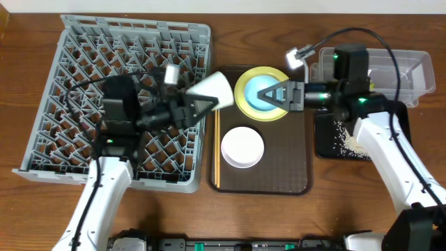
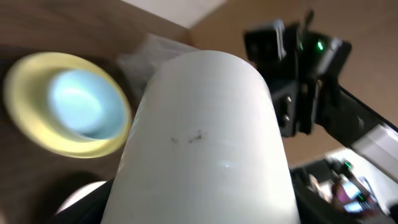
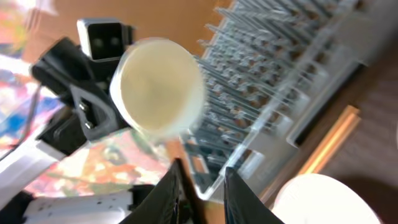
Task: Sort waste into correct bins and load items into the dishwasher
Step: 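Lower the white cup into the dish rack with the left gripper, then release the cup, reach the left gripper to the pink bowl and grasp it, then lift the pink bowl and carry it left over the dish rack, then set the pink bowl upright in the back row of the rack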
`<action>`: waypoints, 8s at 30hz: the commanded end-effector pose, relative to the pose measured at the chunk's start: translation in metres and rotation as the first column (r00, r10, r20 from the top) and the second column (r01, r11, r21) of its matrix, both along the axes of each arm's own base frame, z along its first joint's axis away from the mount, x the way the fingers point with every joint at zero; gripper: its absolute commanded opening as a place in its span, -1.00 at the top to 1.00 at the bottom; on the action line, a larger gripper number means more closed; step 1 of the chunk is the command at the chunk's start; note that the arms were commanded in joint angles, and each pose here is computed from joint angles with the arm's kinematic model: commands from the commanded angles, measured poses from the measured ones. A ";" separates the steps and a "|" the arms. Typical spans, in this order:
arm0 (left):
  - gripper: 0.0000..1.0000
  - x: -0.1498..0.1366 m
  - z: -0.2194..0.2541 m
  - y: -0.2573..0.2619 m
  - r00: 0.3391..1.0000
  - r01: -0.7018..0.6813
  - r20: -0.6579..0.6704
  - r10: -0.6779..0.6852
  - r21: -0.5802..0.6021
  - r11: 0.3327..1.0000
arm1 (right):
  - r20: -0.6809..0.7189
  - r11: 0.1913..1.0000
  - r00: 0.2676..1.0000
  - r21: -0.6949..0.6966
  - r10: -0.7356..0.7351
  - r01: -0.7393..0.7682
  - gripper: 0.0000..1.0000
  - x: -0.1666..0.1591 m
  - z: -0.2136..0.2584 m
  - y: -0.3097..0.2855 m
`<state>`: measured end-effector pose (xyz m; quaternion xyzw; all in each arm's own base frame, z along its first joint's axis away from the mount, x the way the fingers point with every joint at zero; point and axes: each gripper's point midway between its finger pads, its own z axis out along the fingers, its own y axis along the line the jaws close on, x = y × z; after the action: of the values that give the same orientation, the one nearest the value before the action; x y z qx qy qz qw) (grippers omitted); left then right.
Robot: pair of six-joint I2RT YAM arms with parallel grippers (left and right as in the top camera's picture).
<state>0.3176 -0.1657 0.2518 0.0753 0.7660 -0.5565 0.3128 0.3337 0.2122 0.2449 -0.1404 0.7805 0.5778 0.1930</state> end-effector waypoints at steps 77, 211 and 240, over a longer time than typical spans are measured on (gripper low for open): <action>-0.93 -0.035 -0.060 0.041 0.945 -0.210 -0.008 0.327 0.751 0.627 | 0.269 0.279 0.788 -0.831 -0.554 0.480 -0.25 -0.028 -0.048 -0.191; 0.04 0.107 -0.084 0.182 0.869 -0.269 -0.472 0.146 -0.204 0.941 | 0.250 0.267 0.768 -0.837 -0.589 0.478 -0.98 -0.042 -0.044 -0.203; -0.03 0.101 -0.009 0.136 0.877 -0.431 -0.057 0.476 0.340 0.836 | 0.255 0.267 0.766 -0.834 -0.590 0.483 -0.99 -0.041 -0.043 -0.203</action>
<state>0.4114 -0.0280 0.2531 -0.1044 0.8194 -0.4601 0.3255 0.2907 0.0119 0.1945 0.0789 0.9713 0.0102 0.2242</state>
